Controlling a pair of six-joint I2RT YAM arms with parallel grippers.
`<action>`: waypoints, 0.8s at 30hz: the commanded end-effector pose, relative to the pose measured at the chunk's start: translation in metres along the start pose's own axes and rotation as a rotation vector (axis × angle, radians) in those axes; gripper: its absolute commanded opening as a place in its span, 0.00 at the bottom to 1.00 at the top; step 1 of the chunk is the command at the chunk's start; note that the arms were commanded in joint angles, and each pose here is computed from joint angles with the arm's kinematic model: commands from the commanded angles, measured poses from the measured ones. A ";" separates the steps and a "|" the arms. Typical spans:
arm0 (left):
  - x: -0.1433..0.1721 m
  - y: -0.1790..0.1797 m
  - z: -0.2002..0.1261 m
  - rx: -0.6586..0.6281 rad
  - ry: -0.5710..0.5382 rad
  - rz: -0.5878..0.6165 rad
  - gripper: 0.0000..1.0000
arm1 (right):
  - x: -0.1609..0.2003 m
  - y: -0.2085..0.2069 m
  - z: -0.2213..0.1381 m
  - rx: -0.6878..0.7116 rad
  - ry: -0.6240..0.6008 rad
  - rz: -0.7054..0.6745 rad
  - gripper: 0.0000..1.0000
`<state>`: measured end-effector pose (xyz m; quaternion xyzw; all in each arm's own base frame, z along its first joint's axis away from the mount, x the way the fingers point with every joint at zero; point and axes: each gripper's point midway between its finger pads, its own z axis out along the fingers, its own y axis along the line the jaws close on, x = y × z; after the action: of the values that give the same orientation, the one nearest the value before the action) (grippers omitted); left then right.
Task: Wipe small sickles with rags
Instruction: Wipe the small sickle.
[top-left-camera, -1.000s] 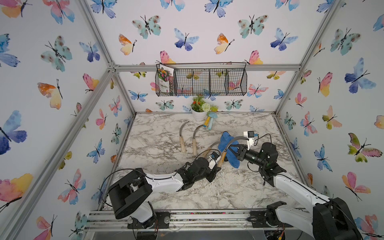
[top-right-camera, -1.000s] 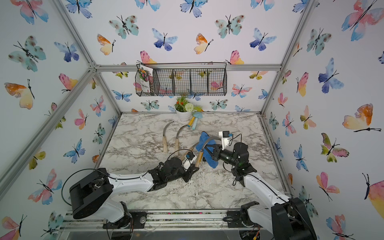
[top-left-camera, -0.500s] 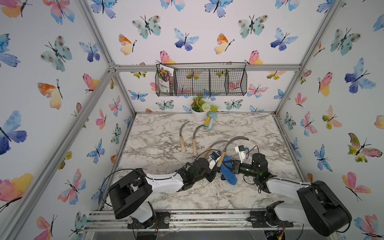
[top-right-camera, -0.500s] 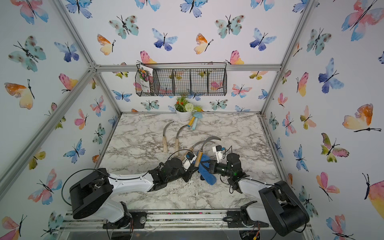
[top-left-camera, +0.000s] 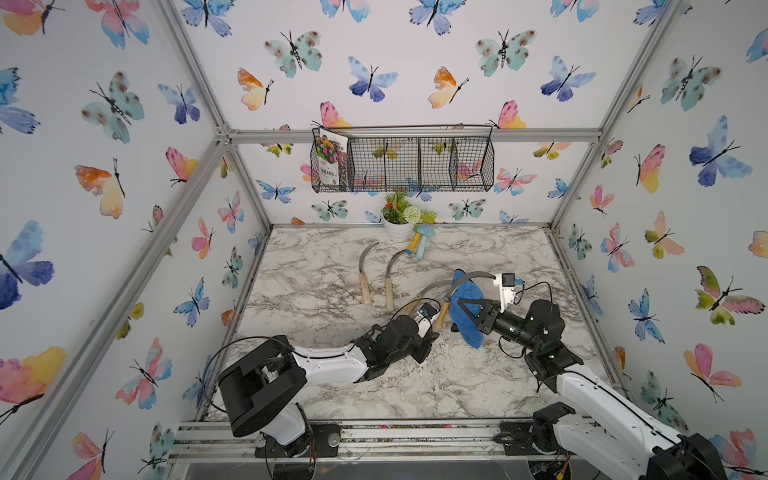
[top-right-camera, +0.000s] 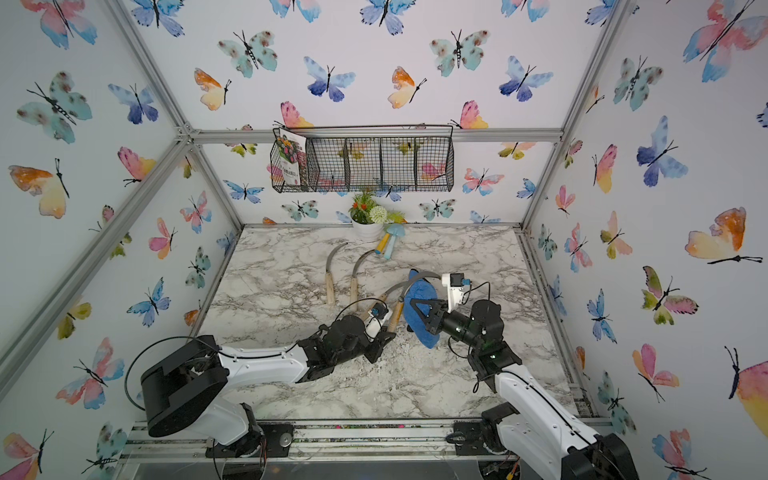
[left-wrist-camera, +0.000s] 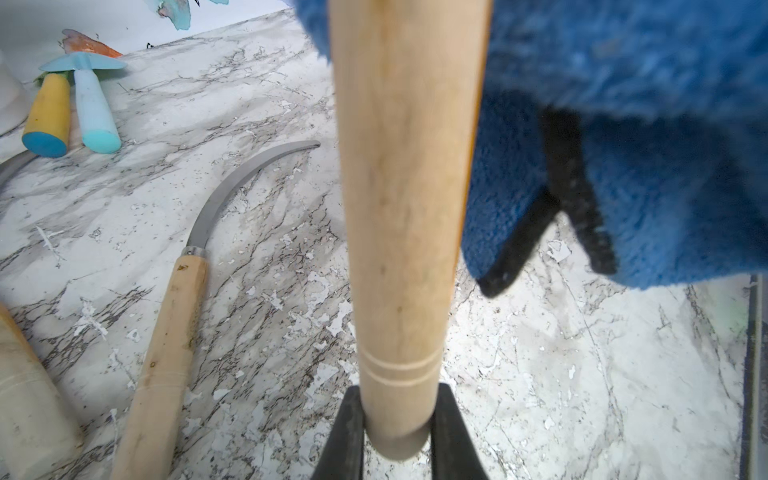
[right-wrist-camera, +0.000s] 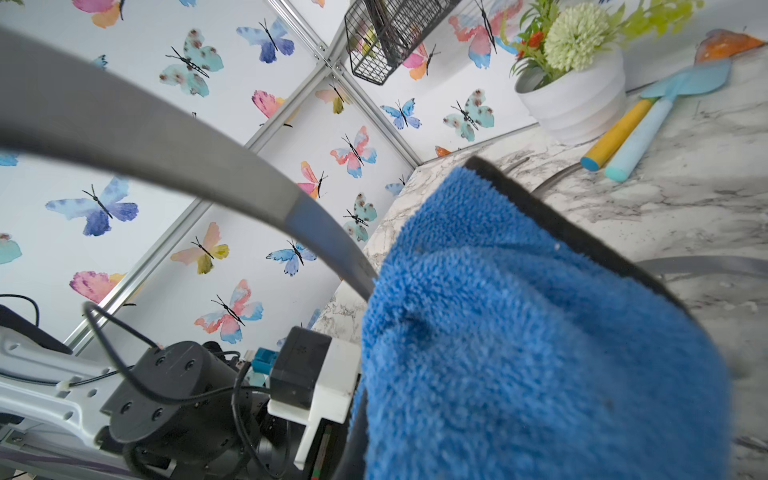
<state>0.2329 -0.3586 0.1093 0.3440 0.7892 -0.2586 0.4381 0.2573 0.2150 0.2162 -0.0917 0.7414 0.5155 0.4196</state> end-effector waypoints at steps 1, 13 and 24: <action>-0.010 0.003 0.002 -0.021 -0.023 0.004 0.00 | 0.029 -0.007 0.007 -0.043 0.073 0.067 0.02; -0.009 0.005 0.003 -0.032 -0.022 0.006 0.00 | 0.068 0.004 0.017 -0.045 0.142 0.062 0.02; -0.009 0.003 0.002 -0.020 -0.023 0.004 0.00 | -0.002 0.036 0.005 0.019 -0.019 -0.064 0.02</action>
<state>0.2352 -0.3560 0.1076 0.3403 0.7926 -0.2498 0.4400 0.2343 0.2358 0.2420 -0.1057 0.7290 0.5151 0.4381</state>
